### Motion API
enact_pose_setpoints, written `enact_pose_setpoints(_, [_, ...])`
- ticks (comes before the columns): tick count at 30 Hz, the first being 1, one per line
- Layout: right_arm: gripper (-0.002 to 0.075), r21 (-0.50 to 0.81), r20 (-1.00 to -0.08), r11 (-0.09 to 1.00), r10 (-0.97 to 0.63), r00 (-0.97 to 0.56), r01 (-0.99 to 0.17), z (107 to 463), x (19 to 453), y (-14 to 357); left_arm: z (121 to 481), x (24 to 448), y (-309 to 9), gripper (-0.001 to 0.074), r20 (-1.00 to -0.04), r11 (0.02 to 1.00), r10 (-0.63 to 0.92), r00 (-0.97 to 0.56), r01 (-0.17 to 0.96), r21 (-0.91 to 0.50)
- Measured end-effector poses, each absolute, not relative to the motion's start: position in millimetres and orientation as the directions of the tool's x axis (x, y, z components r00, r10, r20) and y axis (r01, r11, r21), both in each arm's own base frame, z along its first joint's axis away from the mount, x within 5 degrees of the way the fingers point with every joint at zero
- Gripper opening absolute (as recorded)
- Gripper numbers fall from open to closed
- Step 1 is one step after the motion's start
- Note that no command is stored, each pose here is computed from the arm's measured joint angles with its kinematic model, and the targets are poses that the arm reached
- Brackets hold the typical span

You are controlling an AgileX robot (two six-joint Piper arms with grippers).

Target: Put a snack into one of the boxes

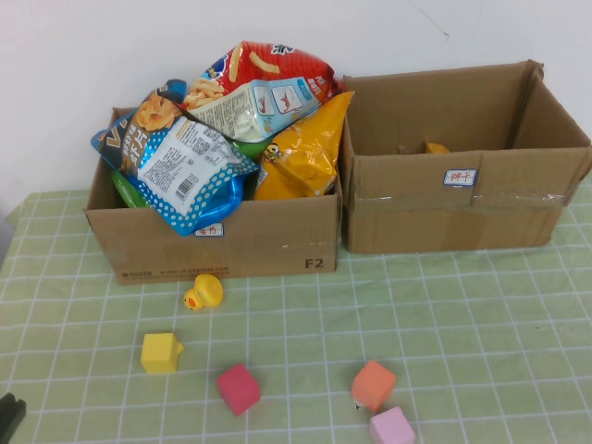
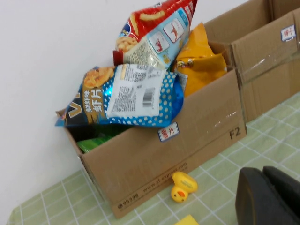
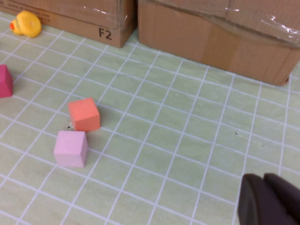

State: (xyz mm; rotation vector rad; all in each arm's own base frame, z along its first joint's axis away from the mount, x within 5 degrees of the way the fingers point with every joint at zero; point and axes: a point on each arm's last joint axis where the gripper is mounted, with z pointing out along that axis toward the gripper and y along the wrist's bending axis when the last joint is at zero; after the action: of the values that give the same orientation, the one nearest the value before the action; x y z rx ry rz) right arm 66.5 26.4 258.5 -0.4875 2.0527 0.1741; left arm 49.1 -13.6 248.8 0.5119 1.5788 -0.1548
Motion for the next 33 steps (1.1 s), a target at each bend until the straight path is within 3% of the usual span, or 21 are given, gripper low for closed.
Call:
enact_pose_setpoints(20, [0.0000, -0.071, -0.857, 0.910, -0.266, -0.441, -0.409, 258, 66, 27, 233, 52, -14, -0.0001, -0.972, 0.897, 0.231, -0.050, 0.398, 0.193])
enact_pose_setpoints(24, [0.0000, -0.071, -0.857, 0.910, -0.266, -0.441, -0.409, 258, 66, 27, 231, 52, -12, -0.0001, -0.985, 0.941, 0.115, -0.125, 0.333, 0.067])
enact_pose_setpoints(29, [0.0000, -0.071, -0.857, 0.910, -0.266, -0.441, -0.409, 258, 66, 27, 229, 50, -13, -0.0001, -0.959, 0.950, -0.165, -0.230, 0.225, -0.217])
enact_pose_setpoints(33, [-0.0001, -0.071, -0.857, 0.910, -0.266, -0.441, -0.409, 258, 66, 27, 228, 51, -11, -0.0001, -0.934, 0.941, -0.266, -0.238, 0.148, -0.306])
